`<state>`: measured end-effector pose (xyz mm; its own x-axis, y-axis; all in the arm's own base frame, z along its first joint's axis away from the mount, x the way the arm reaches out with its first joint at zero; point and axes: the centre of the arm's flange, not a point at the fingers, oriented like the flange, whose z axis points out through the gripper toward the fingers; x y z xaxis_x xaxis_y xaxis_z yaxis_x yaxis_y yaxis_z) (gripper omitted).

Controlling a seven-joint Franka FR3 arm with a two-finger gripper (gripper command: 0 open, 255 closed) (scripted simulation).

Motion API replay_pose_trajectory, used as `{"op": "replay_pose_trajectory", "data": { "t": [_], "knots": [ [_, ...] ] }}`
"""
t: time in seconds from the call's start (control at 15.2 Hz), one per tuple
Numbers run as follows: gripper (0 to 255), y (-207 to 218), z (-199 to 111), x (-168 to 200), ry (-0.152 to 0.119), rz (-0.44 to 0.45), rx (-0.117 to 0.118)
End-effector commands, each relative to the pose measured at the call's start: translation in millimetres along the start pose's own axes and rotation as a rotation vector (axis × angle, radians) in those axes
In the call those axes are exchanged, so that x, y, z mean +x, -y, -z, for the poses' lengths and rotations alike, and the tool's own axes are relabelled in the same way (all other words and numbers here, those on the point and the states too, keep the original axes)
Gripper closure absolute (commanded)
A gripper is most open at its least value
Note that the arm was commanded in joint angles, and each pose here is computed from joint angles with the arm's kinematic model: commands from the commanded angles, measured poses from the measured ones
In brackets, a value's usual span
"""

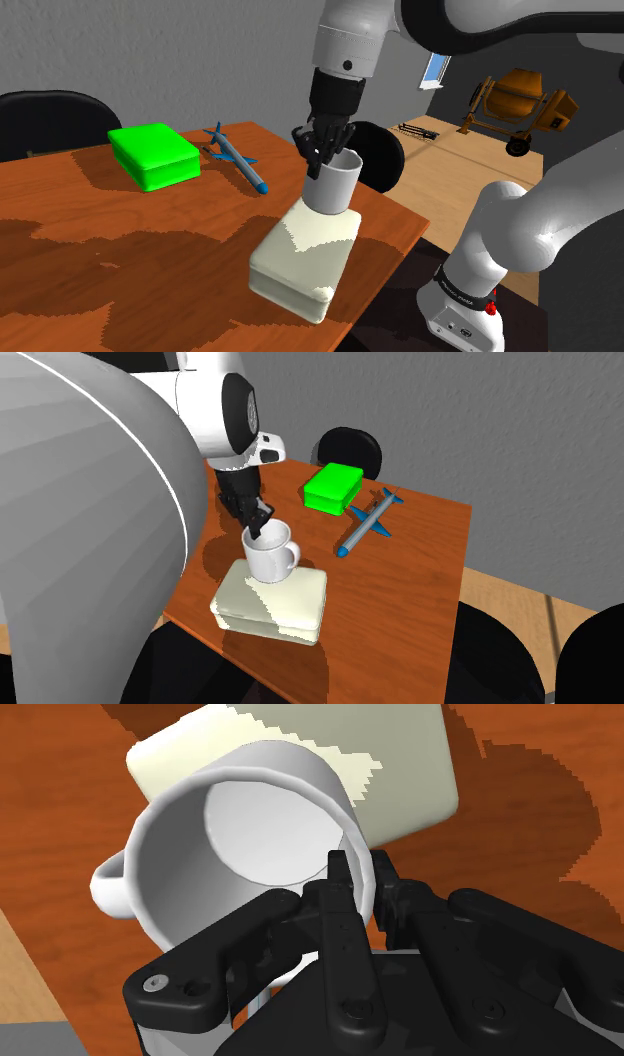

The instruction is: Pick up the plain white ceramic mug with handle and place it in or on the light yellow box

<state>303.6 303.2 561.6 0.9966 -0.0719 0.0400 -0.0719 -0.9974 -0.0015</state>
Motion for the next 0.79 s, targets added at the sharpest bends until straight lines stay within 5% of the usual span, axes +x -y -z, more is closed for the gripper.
{"op": "replay_pose_trajectory", "data": {
  "t": [0.0,0.73],
  "knots": [
    [255,1,-10,-1,-0.001,0.000,0.000],
    [255,1,-68,-3,-0.001,0.000,0.000]
  ]
}}
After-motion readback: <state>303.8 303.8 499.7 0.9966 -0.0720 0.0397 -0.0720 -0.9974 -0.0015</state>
